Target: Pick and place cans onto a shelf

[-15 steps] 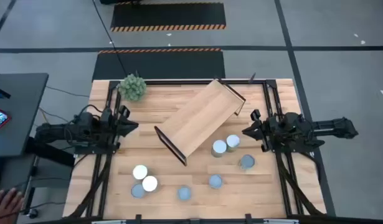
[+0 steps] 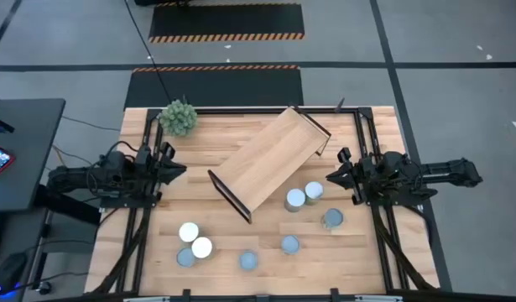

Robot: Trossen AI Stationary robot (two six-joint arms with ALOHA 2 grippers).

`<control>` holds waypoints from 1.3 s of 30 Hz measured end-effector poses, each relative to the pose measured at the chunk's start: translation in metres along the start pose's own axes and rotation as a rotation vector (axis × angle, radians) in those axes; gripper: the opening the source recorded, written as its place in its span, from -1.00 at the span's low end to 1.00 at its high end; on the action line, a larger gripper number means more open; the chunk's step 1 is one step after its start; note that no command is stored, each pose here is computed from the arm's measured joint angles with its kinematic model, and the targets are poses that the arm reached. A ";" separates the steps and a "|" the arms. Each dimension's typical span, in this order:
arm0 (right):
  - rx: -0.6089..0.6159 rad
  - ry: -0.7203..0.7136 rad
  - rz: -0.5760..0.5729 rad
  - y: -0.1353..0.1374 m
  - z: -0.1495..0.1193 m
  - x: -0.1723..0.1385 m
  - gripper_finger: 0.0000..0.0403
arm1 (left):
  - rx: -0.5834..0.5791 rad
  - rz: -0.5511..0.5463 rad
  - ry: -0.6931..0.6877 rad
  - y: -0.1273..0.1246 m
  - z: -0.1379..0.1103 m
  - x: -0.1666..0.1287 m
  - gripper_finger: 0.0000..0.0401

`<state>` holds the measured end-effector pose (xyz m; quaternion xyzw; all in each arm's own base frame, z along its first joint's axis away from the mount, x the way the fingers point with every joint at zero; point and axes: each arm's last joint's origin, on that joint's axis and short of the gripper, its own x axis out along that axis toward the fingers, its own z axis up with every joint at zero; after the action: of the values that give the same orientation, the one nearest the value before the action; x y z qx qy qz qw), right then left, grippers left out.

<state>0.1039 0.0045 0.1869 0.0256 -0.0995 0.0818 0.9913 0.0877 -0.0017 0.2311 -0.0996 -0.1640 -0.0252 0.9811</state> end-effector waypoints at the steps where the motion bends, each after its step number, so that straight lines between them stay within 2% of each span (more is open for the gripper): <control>1: 0.000 0.000 0.000 0.000 0.000 0.000 -0.81 | 0.000 0.000 0.000 0.000 0.000 0.000 -0.84; 30: 0.000 0.000 -0.001 0.000 0.000 0.000 -0.81 | -0.003 0.000 -0.001 0.000 0.000 0.000 -0.84; 34: 0.000 0.001 0.000 0.000 0.000 0.000 -0.81 | -0.140 0.002 -0.052 -0.001 0.005 0.000 -0.84; 37: 0.000 0.000 0.000 0.000 0.000 0.000 -0.81 | -0.250 0.065 -0.109 0.001 0.008 0.000 -0.84; 39: 0.000 0.000 0.000 0.000 0.000 0.000 -0.81 | -0.260 0.107 -0.130 0.002 0.009 -0.001 -0.84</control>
<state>0.1039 0.0045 0.1869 0.0256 -0.0994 0.0819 0.9913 0.0844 0.0024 0.2389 -0.2359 -0.2168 0.0127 0.9472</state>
